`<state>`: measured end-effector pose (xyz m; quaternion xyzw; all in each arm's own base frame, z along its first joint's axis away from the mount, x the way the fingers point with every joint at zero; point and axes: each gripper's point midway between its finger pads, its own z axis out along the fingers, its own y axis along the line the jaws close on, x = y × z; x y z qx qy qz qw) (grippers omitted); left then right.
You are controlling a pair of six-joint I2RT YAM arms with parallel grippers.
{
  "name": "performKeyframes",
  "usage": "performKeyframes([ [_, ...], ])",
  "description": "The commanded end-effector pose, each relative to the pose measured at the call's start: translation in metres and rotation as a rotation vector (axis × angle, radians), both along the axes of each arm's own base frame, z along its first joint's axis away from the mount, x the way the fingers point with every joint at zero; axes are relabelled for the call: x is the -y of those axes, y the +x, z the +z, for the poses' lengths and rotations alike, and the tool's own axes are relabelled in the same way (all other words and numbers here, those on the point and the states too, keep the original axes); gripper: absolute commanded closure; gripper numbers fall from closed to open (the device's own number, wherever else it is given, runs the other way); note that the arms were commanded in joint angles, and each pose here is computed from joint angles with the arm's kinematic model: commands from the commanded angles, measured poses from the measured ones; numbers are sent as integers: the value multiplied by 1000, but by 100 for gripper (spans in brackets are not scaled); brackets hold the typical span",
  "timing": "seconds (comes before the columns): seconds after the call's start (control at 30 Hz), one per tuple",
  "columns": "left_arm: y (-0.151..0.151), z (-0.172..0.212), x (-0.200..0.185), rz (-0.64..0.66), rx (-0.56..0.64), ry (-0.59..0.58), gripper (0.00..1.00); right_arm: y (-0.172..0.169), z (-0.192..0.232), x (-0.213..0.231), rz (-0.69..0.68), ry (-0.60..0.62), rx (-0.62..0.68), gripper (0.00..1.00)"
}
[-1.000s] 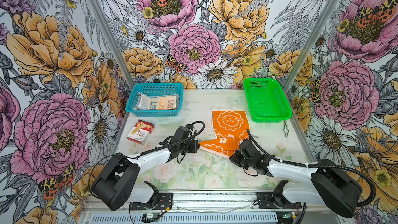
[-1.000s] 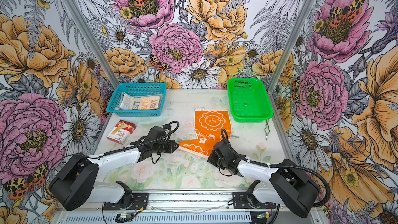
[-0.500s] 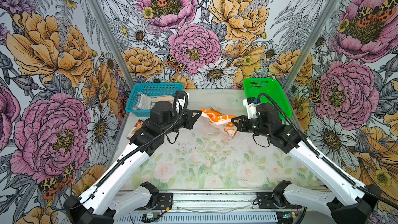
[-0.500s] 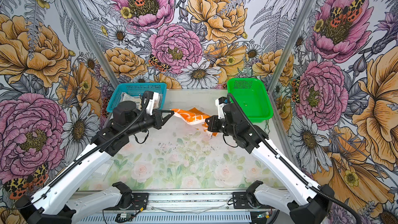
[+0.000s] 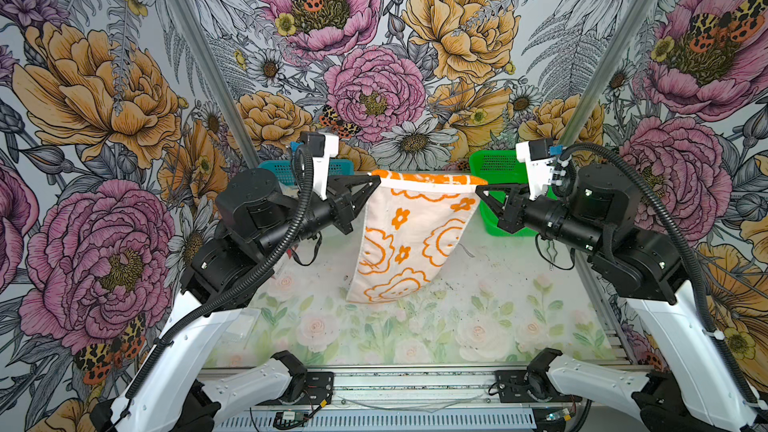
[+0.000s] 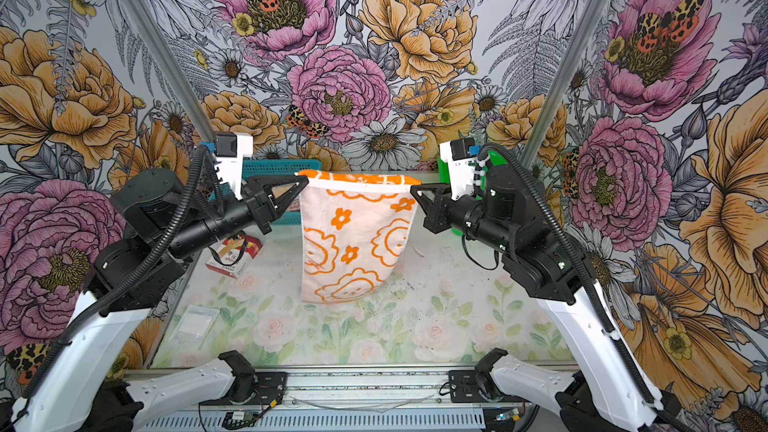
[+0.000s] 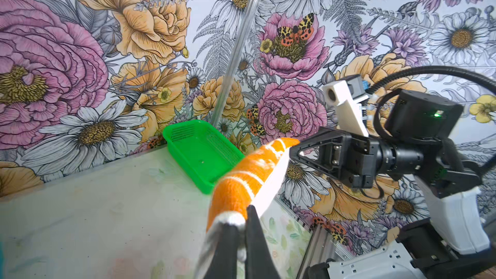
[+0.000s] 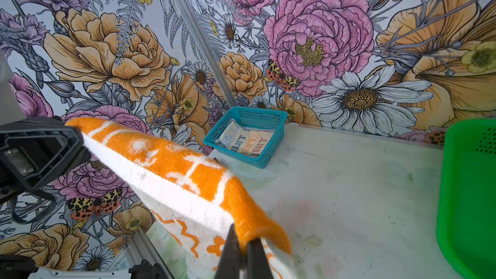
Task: Fold and stack the towels
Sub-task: 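Lift the orange towel's near edge high with both grippers, letting it hang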
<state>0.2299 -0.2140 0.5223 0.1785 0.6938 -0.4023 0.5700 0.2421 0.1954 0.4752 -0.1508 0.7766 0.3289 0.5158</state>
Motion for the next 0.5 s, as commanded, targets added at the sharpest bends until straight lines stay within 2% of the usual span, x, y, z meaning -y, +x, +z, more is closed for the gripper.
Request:
performKeyframes([
  [0.0, 58, -50, 2, 55, -136, 96, 100, 36, -32, -5, -42, -137, -42, 100],
  [0.2, 151, -75, -3, 103, -210, 106, 100, 117, -52, -9, -102, -237, -67, 100],
  [0.3, 194, -75, 1, 106, -212, 102, 100, 163, -52, -2, -114, -217, -78, 100],
  [0.47, 262, -74, 5, 119, -198, 93, 100, 228, -29, 8, -98, -178, 3, 100],
])
